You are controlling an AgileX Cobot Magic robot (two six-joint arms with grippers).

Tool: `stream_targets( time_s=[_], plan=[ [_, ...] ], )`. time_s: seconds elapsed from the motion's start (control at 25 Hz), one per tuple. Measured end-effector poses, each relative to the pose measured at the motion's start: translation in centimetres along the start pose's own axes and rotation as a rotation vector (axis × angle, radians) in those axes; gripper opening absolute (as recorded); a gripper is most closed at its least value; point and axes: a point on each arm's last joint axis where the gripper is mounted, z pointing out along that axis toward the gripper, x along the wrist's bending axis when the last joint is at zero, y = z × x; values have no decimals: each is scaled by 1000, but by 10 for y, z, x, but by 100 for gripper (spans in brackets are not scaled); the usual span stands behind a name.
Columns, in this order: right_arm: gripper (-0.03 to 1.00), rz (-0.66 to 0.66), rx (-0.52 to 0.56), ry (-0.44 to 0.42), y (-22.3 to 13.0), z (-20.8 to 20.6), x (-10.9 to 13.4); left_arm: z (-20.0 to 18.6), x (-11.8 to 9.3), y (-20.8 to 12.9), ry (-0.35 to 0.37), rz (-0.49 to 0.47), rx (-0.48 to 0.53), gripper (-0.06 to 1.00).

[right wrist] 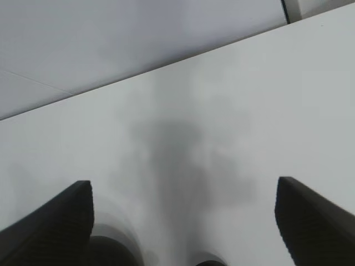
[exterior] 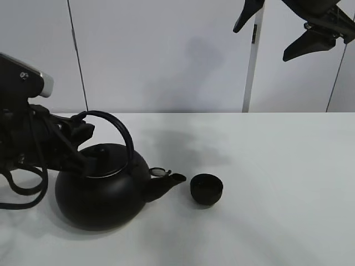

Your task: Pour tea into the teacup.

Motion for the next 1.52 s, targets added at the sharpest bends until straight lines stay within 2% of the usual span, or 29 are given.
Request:
stream_targets(
  time_s=[0.2,0.68,0.92,1.52],
  plan=[
    [61,0,-1,0,0,0,0,2,-1,-3,-1,-31,4,10],
    [61,0,-1,0,0,0,0,2,-1,-3,-6,-28,3,10],
    [61,0,-1,0,0,0,0,2,-4,-3,-31,-22,-3,10],
    [61,0,-1,0,0,0,0,-4,-5,1,-48,-81,-72,24]
  ],
)
